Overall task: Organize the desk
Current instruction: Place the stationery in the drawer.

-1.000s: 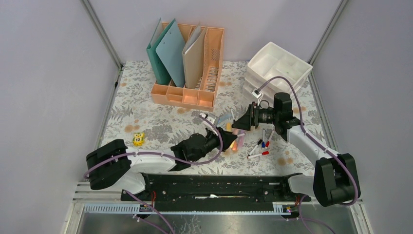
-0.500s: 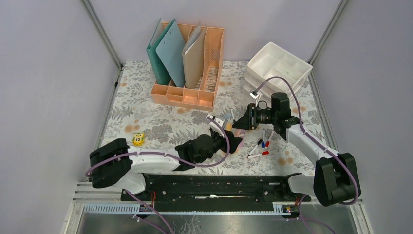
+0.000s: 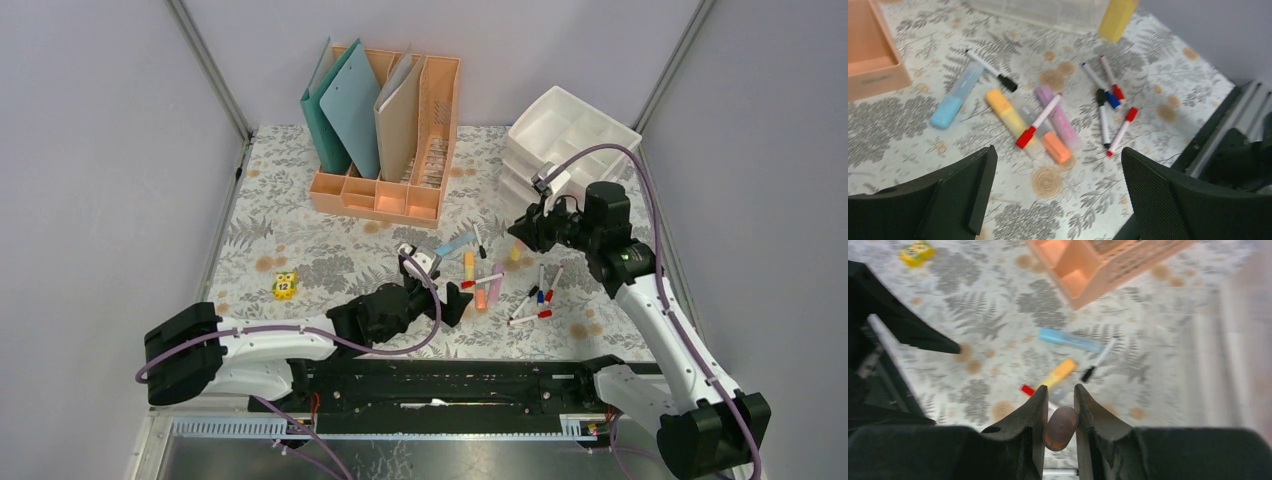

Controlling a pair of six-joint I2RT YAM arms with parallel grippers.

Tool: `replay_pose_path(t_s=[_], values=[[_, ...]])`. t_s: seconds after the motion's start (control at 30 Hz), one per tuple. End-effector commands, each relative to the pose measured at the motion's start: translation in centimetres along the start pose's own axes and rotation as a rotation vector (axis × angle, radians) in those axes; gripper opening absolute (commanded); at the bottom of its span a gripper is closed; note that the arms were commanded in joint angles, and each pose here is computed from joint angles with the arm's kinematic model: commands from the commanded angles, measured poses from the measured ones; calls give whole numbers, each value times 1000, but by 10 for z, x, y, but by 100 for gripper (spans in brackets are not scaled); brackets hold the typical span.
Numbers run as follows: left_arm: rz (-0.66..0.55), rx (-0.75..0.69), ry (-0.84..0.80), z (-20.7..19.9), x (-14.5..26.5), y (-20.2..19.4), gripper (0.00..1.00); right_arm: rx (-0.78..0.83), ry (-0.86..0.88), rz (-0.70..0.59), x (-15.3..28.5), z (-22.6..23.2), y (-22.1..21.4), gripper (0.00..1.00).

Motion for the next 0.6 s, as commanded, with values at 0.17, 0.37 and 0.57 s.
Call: replay_pose_path(t_s=[0.17, 0.37, 0.57], values=[[117, -33, 140, 30, 11, -29, 99, 294, -428, 10, 29, -59, 54, 4], [90, -2, 151, 37, 22, -33, 99, 265, -417, 71, 5, -77, 55, 4], [71, 16, 161, 43, 34, -33, 99, 224, -404, 156, -20, -96, 38, 4]])
Point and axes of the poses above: each gripper's point midway between its finger pads, its own x axis back along the fingers, its own z axis along the line the jaws close on, y = z × x, the point moved 4 cm from there along x, back along the fingers, and after that the axes turned 8 degrees about -x, right-handed, at the moved point
